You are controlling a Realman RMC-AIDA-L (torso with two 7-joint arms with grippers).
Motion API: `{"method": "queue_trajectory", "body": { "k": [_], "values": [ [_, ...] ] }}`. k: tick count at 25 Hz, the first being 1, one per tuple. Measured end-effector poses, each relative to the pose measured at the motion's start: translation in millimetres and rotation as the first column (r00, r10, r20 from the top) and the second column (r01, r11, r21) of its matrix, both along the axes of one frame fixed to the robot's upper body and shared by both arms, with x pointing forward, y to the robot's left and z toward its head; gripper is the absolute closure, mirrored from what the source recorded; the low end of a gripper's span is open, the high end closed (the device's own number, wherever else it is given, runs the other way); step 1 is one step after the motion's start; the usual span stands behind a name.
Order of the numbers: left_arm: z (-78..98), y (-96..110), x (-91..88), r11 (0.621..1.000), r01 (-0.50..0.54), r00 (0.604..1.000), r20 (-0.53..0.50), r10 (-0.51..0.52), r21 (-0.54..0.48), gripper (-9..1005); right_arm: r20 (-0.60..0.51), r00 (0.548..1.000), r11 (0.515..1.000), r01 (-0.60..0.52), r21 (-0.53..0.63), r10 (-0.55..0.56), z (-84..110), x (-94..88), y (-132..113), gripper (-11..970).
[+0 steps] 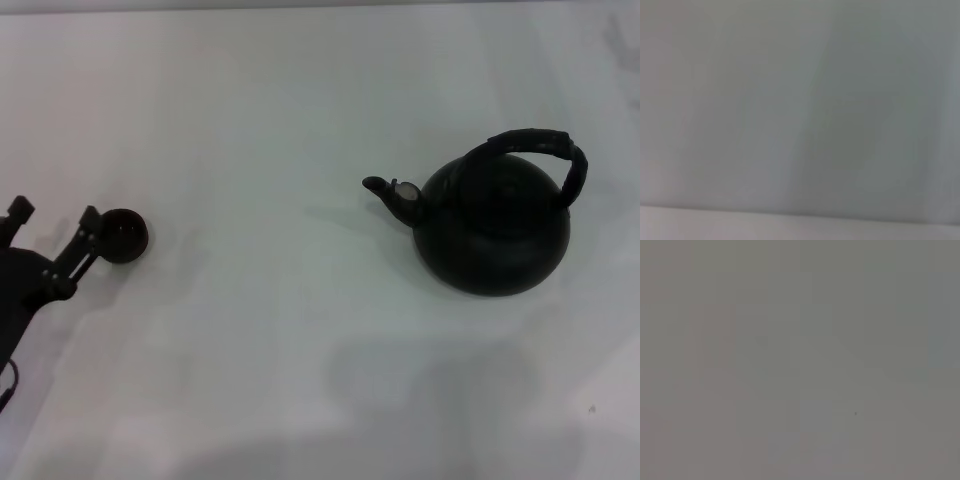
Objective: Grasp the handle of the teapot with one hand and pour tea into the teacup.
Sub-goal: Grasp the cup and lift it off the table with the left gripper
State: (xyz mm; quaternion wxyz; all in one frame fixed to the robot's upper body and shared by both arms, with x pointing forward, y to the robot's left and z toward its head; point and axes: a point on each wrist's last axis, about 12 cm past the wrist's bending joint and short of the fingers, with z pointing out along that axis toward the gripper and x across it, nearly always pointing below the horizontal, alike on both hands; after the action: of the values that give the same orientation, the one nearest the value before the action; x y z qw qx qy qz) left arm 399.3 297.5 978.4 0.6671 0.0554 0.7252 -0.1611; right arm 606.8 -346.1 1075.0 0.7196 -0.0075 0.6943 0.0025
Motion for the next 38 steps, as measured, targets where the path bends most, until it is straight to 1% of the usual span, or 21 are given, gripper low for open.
{"method": "queue_trajectory", "body": {
  "k": [5,9,19,27,38],
  "values": [
    [-2.7,-4,11.4,0.999,0.041,0.999,-0.034,-0.040,0.028,110,-0.002,1.000,1.000,0.000,0.001,0.000,-0.6,-0.3,1,100],
    [-3.9,-6,16.7,0.998,0.057,0.997,-0.050,-0.055,0.040,111,-0.005,1.000,1.000,0.000,0.003,0.000,-1.5,-0.7,1,100],
    [-7.2,-9,20.1,0.996,0.076,0.994,-0.081,-0.071,0.057,111,-0.003,1.000,1.000,0.017,0.012,-0.017,-0.3,0.3,-2,100],
    [-9.1,-14,25.9,0.993,0.102,0.990,-0.104,-0.095,0.066,112,-0.014,1.000,1.000,0.017,0.009,-0.017,0.9,4.6,0,100],
    [-11.1,-15,32.2,0.989,0.117,0.986,-0.129,-0.105,0.088,111,-0.007,1.000,1.000,0.011,0.000,-0.011,3.4,6.4,1,99]
  ]
}}
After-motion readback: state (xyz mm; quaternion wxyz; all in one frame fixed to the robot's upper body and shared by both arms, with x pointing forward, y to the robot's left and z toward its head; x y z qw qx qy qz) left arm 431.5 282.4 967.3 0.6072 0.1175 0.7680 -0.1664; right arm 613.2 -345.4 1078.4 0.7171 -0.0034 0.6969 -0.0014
